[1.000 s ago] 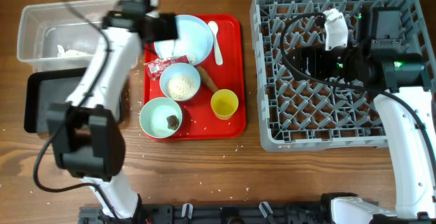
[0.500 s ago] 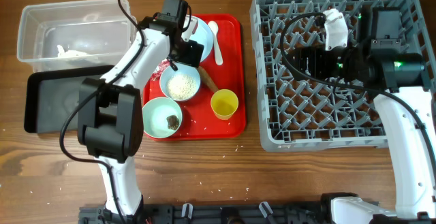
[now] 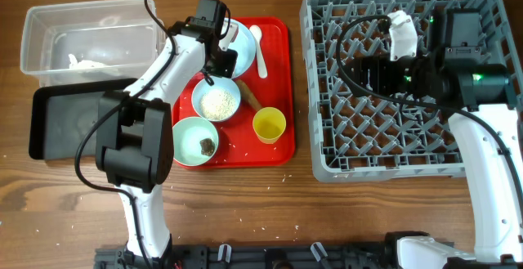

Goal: Sort waste into correct bins and load items into the dishwasher rack
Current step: 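Reach the left gripper to the red wrapper on the tray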

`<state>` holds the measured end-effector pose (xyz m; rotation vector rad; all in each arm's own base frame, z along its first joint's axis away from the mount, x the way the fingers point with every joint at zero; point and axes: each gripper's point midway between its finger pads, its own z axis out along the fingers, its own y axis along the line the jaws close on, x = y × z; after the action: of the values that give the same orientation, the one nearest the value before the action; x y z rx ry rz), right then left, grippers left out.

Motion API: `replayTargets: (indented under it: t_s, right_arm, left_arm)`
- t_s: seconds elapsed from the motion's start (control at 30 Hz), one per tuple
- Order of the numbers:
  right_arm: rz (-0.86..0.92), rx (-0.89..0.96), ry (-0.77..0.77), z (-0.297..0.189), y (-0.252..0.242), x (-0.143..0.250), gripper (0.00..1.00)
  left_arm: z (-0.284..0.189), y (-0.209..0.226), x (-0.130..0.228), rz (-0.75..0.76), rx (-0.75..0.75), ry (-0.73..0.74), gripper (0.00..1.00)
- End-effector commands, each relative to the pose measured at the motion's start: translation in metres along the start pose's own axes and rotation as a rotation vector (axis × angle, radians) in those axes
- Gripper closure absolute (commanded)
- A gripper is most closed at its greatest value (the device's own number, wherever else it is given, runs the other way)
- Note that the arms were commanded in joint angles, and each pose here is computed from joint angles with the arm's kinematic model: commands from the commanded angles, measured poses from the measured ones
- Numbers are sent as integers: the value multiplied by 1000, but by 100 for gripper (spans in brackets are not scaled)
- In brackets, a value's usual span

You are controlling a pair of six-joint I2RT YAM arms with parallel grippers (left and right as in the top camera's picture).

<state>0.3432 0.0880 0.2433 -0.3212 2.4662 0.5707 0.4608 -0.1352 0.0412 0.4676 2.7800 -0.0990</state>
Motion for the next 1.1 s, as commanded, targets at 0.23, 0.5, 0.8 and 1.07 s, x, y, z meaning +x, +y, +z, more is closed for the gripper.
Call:
replayTargets:
  t_s: [0.23, 0.5, 0.8, 1.07]
  right_arm:
    - [8, 3, 2, 0, -1, -2, 0]
    - [9, 7, 6, 0, -1, -2, 0]
    - [8, 37, 6, 1, -7, -2, 0]
    - [8, 40, 6, 1, -8, -2, 0]
  left_arm:
    - [-38, 38, -52, -291, -49, -168, 96]
    - [-51, 82, 37, -878, -208, 112, 49]
    - [-44, 89, 64, -1077, -273, 171, 44]
    - [-5, 84, 83, -1371, -295, 118, 37]
